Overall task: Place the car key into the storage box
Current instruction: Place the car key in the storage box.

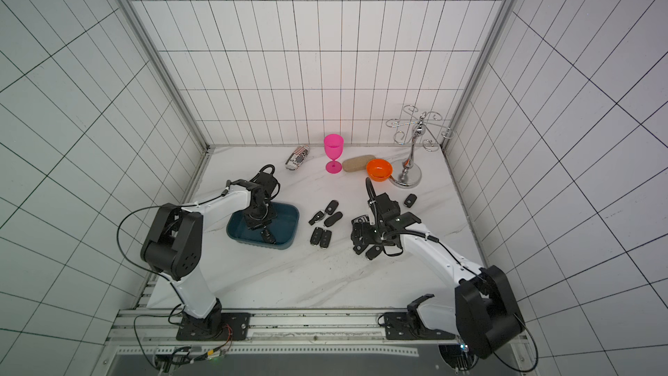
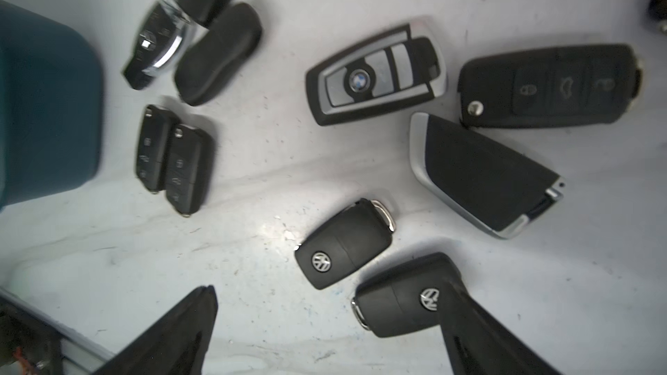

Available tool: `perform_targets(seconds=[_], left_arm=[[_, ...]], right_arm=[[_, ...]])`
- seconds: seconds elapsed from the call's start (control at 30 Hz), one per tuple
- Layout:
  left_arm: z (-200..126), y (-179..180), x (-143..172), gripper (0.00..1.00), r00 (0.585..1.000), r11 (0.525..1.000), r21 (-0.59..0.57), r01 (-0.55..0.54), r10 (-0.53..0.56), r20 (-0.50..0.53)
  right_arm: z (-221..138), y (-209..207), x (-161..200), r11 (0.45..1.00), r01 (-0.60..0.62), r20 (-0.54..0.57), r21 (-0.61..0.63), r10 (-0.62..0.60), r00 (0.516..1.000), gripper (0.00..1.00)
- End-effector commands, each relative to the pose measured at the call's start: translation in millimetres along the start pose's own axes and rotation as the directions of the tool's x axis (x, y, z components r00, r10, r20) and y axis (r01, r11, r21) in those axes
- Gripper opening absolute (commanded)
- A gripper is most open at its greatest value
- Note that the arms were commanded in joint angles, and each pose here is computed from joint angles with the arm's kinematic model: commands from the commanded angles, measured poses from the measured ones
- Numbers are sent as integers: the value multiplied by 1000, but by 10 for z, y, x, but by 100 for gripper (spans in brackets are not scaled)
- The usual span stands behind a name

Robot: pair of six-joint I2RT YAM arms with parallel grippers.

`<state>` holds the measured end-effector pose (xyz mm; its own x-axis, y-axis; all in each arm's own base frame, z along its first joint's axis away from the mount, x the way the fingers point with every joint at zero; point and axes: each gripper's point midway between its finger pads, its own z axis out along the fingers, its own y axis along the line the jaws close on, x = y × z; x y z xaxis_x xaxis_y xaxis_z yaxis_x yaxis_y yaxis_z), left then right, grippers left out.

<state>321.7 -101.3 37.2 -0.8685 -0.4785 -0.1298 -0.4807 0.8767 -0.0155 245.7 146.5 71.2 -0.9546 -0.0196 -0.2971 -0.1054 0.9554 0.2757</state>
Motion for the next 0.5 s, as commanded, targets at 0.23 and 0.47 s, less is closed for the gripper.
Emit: perform_targets(seconds=[0.23,0.47], left_arm=[[83,-122,25,18,999,996,72,-45,47,-16],[73,-219,51,30,996,989,127,-75,79,-29]], right_arm=[[-78,-290,-54,965,-237,145,112,220,965,99],[-449,-644,-64,831,-523,348,189,442,827,98]])
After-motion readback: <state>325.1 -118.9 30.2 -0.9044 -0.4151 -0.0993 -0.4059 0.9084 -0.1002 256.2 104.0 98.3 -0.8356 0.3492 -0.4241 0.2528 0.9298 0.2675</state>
